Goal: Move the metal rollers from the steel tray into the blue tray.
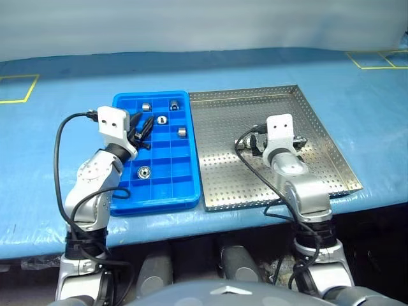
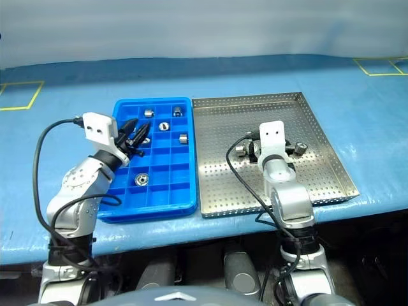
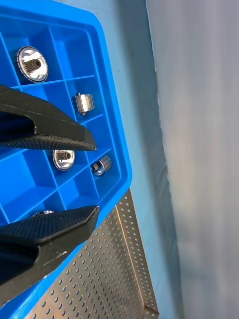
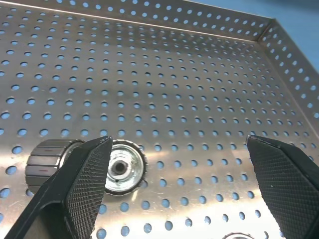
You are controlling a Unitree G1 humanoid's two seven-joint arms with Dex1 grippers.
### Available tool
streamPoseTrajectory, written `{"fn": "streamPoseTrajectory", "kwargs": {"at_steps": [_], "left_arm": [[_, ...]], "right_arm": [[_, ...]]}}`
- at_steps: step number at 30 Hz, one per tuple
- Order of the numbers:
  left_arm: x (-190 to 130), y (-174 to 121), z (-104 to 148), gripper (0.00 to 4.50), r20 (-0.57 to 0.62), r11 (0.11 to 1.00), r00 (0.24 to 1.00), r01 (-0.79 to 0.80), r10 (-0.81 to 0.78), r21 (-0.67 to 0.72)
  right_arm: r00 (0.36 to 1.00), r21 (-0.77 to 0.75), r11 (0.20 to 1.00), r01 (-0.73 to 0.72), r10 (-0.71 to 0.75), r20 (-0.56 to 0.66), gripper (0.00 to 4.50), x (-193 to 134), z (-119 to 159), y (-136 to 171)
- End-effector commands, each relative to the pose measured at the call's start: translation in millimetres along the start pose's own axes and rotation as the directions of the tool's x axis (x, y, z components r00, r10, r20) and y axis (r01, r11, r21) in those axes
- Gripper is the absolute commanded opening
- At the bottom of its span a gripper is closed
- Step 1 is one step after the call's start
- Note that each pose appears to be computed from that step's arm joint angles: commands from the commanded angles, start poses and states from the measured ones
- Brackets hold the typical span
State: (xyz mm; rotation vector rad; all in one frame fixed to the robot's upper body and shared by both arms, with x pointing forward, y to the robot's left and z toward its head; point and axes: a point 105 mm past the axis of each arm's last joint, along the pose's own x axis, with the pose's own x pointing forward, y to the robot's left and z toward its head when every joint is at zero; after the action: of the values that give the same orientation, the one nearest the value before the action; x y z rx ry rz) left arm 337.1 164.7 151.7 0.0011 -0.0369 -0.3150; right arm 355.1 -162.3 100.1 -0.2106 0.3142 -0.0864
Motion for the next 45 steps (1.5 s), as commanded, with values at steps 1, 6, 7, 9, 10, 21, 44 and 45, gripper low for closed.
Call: {"fn": "streamPoseTrajectory", "kwargs": {"at_steps": [1, 6, 7, 9, 10, 21, 44, 45], "left_arm": [[-5, -4, 12, 1.91, 0.049, 1.000, 0.999, 0.002, -0.003, 0.010], [-7, -3, 10, 1.91, 0.040, 1.000, 0.999, -0.004, 0.004, 0.012], [-7, -3, 9, 1.91, 0.039, 1.000, 0.999, -0.004, 0.004, 0.012], [-6, -5, 8, 1.91, 0.032, 1.000, 0.999, -0.001, 0.001, 0.013], [-6, -5, 7, 1.91, 0.030, 1.000, 1.000, 0.002, -0.002, 0.016], [-7, -6, 9, 1.91, 0.037, 1.000, 0.999, 0.010, -0.011, 0.015], [0, -18, 11, 1.96, 0.049, 0.999, 0.998, 0.046, -0.046, 0.011], [0, -19, 10, 1.96, 0.047, 0.999, 0.998, 0.049, -0.049, 0.008]], "right_arm": [[0.995, 0.018, 1.000, -0.018, 0.016, 0.094, 4.50, 0, 24, 6], [0.985, 0.004, 0.995, -0.103, 0.101, 0.137, 4.50, -2, 34, 26], [0.982, 0.000, 0.992, -0.125, 0.124, 0.140, 4.50, -3, 34, 32], [0.974, -0.025, 0.984, -0.177, 0.178, 0.140, 4.50, -5, 33, 44], [0.971, -0.033, 0.981, -0.191, 0.194, 0.137, 4.50, -5, 32, 48], [0.988, -0.006, 0.989, -0.149, 0.149, 0.039, 4.50, 12, -1, 41], [0.973, -0.008, 0.991, -0.133, 0.132, 0.188, 0.70, -23, 48, 13], [0.974, 0.025, 0.991, -0.134, 0.127, 0.186, 0.70, -22, 49, 11]]}}
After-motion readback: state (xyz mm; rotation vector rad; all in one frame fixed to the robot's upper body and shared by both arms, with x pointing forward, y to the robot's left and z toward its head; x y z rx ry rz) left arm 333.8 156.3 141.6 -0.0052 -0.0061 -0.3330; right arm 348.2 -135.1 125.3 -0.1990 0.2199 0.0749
